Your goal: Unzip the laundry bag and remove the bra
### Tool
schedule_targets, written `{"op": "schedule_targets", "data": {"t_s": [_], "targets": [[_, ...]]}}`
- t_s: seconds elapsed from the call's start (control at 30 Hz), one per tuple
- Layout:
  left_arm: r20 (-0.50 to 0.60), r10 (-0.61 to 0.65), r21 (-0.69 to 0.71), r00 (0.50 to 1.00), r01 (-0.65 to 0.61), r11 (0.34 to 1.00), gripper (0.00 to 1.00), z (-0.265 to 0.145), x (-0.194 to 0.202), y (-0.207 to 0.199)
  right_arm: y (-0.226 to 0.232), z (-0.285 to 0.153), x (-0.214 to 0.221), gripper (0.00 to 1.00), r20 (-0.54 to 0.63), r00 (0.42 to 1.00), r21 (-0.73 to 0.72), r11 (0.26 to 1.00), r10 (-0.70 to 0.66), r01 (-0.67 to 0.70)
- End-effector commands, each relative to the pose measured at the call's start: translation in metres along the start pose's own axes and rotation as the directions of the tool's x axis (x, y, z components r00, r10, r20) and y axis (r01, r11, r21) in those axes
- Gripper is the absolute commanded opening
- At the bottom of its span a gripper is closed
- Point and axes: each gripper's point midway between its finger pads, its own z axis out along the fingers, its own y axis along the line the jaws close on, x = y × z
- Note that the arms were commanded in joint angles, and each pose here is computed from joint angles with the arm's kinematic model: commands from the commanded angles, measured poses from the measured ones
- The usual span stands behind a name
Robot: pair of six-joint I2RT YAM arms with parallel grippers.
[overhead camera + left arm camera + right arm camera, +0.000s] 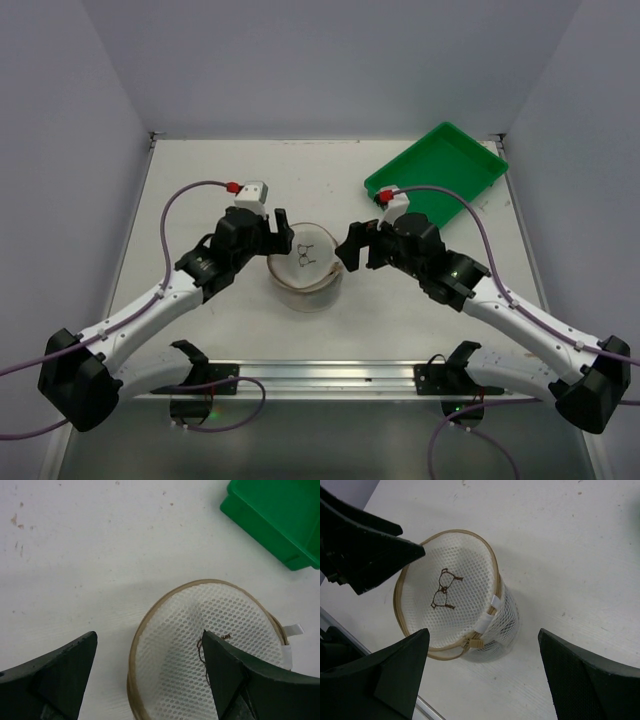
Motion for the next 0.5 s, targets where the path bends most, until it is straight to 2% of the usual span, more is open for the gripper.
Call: {"op": "schedule_targets", "data": {"t_s": [0.0,0.13,0.47], "targets": [[0.075,0.044,0.088,0.996,-0.051,0.995,0.87,0.006,-0.037,-0.019,0.007,-0.001,-0.001,0.91,0.019,1.0,-0.041,0.999,0.007,-0.006],[0.043,0.043,0.107,0.998,-0.048,0.993,0.81,0.012,-0.032,-0.021,0.006,-0.005,0.002,0.91,0.03,1.0,-0.044,0.999,0.01,-0.009],[-0.078,0.041,0.192,0.996,-0.026,0.981,0.79,0.022,0.001,-0.03,-0.001,-0.013,0.011,0.9,0.042,0.999,-0.044,0.999,0.02,-0.018]]}}
